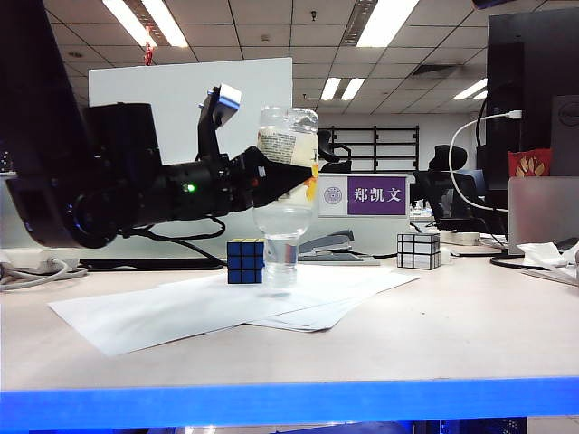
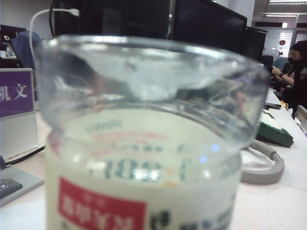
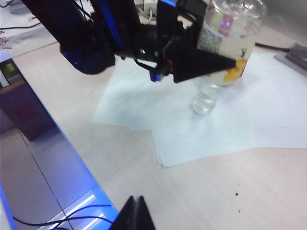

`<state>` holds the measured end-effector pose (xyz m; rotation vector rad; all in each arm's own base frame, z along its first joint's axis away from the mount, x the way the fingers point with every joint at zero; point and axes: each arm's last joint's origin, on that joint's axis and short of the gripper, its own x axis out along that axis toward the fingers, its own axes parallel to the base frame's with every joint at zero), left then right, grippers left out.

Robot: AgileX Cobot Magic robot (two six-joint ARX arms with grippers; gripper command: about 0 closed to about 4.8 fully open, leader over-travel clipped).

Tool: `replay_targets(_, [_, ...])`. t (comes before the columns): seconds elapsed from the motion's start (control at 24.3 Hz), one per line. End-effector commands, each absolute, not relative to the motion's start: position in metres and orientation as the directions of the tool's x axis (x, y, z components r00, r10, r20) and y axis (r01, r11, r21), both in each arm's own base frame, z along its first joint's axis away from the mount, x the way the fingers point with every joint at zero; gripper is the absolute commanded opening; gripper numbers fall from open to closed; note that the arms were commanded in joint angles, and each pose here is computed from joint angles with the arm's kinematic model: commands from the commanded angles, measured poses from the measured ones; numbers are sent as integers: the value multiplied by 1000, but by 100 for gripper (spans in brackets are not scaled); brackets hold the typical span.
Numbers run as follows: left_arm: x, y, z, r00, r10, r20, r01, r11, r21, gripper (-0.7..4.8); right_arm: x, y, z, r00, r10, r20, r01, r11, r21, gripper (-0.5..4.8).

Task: Flip the plastic bottle upside down.

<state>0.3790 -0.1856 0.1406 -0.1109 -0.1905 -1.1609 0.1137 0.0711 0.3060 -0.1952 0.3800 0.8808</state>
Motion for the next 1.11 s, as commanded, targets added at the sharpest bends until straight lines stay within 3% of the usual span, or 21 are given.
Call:
replay_targets(0.04, [382, -190, 144, 369, -897, 246, 921, 388, 35, -6, 114, 72, 308, 579, 722, -378, -783, 622, -14, -9])
replay_targets(1.11, [386, -191, 139, 386, -891, 240, 915, 404, 26, -5, 115, 72, 310, 588, 726, -358, -782, 623, -21, -9])
